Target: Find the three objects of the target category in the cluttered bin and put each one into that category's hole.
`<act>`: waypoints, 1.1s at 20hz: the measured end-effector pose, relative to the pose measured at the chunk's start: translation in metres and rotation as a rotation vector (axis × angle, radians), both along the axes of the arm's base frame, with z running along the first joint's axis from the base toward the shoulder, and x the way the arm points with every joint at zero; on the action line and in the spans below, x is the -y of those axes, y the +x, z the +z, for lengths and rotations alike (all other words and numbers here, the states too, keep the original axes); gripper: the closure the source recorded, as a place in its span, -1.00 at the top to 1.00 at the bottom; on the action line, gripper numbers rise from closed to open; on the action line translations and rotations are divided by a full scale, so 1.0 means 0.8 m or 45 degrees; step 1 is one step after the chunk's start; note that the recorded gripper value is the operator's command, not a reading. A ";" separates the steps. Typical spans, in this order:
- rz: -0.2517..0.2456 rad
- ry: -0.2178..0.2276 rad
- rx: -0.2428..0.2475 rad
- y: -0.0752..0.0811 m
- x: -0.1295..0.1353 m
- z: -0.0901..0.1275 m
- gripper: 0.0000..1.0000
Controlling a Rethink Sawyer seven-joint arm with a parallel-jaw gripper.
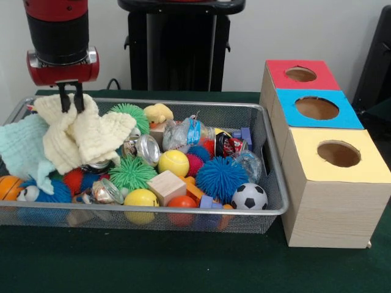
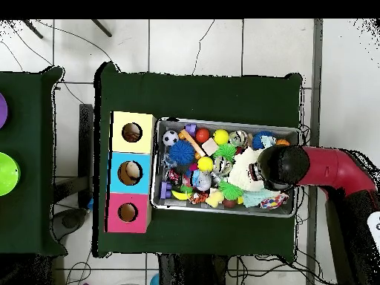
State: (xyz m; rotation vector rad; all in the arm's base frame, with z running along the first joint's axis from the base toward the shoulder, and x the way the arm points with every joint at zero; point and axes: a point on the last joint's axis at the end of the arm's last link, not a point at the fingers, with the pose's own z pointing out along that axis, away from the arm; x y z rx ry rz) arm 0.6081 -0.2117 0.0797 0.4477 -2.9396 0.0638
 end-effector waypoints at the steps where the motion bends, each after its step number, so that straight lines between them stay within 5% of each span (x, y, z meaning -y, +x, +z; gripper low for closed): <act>1: 0.000 0.001 0.001 0.000 0.000 0.000 1.00; 22: 0.036 0.049 0.082 0.026 -0.024 0.003 1.00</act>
